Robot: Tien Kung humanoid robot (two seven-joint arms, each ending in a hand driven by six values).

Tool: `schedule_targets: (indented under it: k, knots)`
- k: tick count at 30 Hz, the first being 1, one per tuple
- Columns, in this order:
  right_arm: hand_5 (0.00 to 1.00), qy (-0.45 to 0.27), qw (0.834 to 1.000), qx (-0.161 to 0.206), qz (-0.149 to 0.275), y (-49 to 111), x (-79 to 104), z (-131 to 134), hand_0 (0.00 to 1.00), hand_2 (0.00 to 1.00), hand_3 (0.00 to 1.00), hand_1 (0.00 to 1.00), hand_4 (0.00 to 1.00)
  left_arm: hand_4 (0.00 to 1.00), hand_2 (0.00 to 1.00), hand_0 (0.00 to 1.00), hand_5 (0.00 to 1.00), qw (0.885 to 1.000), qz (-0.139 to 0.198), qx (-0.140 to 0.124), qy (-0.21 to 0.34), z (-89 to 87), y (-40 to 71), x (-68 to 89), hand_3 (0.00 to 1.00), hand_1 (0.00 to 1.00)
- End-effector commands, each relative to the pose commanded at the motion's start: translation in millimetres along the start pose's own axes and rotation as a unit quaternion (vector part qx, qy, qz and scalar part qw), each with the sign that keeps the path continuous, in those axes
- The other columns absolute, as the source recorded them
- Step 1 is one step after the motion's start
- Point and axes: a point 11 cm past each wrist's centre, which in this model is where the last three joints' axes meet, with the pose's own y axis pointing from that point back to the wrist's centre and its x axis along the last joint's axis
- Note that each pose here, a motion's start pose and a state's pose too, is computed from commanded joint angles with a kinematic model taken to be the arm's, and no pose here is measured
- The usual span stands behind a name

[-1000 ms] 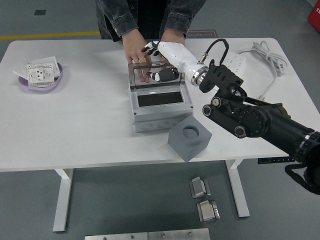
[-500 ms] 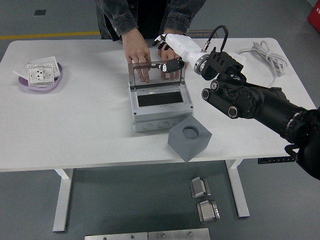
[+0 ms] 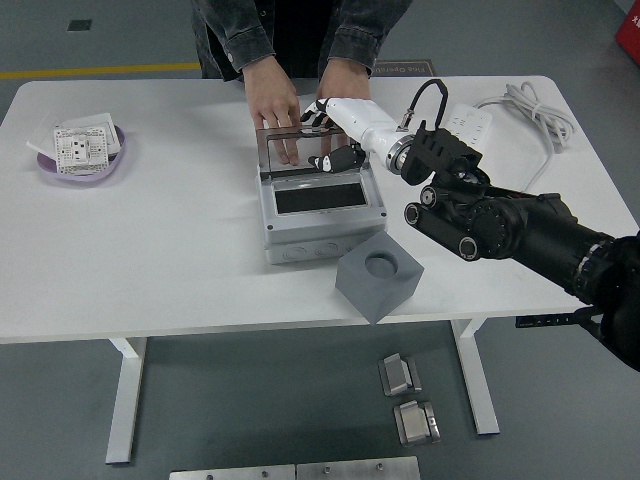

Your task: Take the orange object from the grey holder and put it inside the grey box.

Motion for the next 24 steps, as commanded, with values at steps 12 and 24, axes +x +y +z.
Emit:
schedule_targets:
  k: [12,24]
  knots:
    - [0.225,0.019,0.999,0.029,-0.02,21.3,-17.4,-1,0.754,0.705,0.775,0.696,0.805,0.758,0.507,0.704,0.326,1.0,0.002,0.01,0.007,-11.7,-1.6,1.9,0.754,0.687]
    - [0.23,0.025,0.998,0.058,-0.018,42.5,-20.8,-14,0.749,0.704,0.778,0.691,0.803,0.758,0.507,0.704,0.326,1.0,-0.002,0.013,0.011,-15.4,-2.2,-1.3,0.755,0.686]
